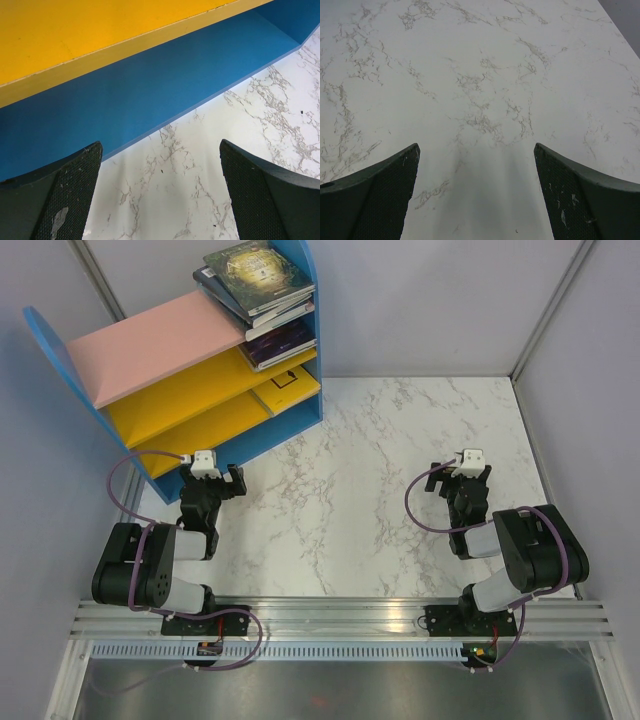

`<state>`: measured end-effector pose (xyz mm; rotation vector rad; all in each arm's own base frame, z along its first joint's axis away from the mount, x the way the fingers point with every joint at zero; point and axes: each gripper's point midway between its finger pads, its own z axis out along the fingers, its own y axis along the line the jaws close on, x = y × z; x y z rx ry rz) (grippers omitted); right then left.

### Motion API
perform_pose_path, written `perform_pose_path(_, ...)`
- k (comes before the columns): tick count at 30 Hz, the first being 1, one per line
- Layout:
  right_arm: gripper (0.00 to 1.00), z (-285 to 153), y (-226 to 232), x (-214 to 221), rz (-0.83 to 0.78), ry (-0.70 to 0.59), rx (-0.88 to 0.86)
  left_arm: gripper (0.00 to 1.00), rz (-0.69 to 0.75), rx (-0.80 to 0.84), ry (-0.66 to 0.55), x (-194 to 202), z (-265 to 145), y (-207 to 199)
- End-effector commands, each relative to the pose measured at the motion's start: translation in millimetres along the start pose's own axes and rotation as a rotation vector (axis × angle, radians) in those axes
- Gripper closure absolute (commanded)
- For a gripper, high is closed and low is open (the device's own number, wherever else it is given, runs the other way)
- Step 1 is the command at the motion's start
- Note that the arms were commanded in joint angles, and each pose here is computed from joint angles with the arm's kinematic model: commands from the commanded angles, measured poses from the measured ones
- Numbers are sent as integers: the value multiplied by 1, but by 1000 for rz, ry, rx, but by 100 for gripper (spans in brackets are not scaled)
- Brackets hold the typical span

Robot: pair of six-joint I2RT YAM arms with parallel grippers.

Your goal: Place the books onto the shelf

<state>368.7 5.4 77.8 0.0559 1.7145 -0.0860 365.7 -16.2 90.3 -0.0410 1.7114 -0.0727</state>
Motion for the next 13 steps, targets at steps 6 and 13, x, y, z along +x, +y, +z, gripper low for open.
perform_pose_path(6,2,9,3,-14,41,-36,-26,0,55,-5,-70,-18,2,3)
perform_pose_path(13,2,8,0,-14,47,-39,-36,0,54,-7,-69,-17,2,3)
